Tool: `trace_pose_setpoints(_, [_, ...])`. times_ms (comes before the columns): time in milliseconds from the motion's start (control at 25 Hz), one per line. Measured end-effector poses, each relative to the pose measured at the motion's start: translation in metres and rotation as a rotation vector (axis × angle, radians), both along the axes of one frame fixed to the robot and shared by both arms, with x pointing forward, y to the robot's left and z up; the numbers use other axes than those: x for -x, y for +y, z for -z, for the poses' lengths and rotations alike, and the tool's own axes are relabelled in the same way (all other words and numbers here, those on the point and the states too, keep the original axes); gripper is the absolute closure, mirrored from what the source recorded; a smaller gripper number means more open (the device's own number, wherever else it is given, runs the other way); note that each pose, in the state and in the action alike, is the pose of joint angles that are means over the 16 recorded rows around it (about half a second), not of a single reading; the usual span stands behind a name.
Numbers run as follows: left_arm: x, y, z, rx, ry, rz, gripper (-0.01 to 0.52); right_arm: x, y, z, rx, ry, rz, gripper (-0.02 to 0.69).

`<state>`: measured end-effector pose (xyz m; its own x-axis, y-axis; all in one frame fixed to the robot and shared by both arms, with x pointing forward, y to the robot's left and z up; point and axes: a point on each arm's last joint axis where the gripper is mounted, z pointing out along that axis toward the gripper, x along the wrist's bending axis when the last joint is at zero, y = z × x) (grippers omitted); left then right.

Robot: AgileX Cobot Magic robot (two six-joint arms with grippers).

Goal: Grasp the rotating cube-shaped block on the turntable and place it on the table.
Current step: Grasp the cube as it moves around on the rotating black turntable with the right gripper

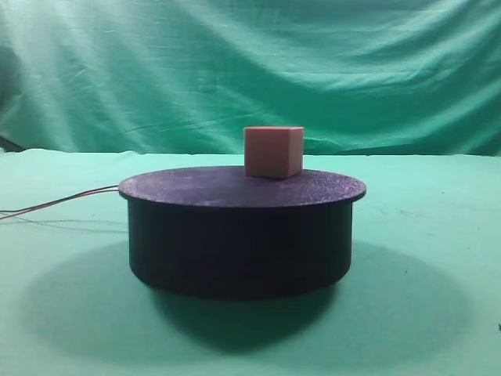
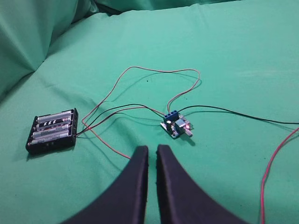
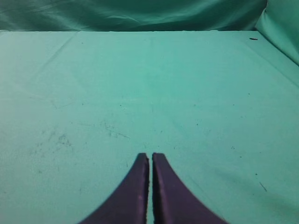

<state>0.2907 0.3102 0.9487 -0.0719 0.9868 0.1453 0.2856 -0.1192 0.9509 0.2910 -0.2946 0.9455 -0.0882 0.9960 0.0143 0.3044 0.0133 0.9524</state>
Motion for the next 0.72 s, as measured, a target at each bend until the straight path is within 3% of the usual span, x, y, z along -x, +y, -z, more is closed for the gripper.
trace_pose_setpoints(520, [0.0000,0.0000,0.0000,0.000,0.000,0.000,0.514,-0.0002,0.0000,-0.0005,0.000,-0.006,0.000,0.665])
trace_pose_setpoints(720, [0.0000,0.0000,0.0000,0.000,0.000,0.000,0.514,-0.0023,0.0007,-0.0083,-0.006,-0.097,-0.006,0.665])
